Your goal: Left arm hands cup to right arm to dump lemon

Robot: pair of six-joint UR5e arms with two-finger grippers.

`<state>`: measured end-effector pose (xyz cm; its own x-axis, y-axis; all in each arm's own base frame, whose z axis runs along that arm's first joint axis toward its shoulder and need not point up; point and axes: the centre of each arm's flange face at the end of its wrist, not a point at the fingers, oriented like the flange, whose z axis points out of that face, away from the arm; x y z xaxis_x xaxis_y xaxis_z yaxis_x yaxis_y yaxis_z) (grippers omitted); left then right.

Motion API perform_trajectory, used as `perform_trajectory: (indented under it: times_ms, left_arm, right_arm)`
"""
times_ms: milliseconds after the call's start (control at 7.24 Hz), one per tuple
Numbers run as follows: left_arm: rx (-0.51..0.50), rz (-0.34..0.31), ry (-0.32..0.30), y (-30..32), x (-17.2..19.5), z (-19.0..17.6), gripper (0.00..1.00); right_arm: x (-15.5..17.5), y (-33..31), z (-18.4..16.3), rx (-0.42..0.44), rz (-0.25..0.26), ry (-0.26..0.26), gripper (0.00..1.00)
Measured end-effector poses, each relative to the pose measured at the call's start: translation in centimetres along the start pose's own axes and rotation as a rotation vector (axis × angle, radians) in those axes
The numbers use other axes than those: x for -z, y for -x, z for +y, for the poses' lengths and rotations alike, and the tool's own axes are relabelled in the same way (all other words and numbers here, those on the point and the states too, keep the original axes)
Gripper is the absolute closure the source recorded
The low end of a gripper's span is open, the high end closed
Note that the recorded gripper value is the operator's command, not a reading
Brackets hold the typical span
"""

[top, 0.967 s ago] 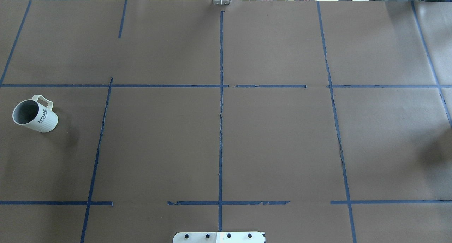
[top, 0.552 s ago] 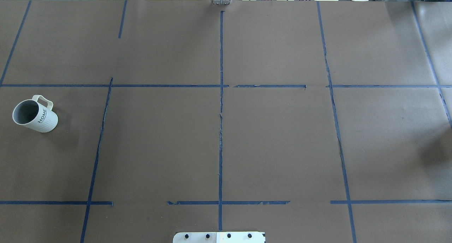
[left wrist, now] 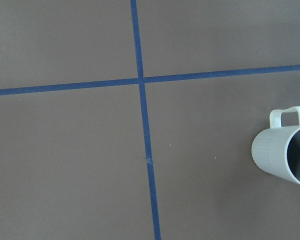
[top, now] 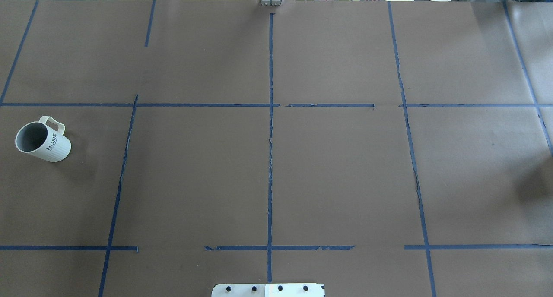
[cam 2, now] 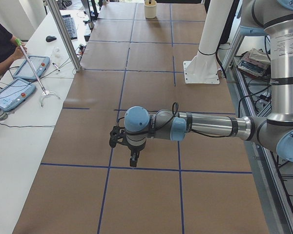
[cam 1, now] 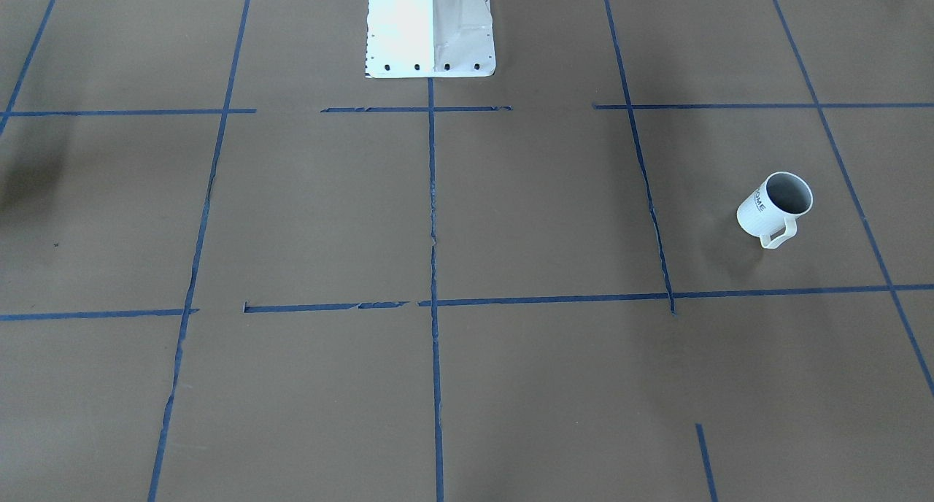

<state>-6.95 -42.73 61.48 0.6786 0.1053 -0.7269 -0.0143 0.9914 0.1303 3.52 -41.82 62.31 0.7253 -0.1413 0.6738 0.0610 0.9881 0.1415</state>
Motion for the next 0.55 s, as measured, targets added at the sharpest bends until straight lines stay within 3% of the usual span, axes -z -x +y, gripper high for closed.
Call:
perform_trajectory:
  times_ms: [552]
  left_arm:
    - [0.007,0.009,0.011,0.2,-0.4,2.0,0.00]
  right_arm:
    - [1.0,0.9,1.2,-0.009,0.000,0.010,0.00]
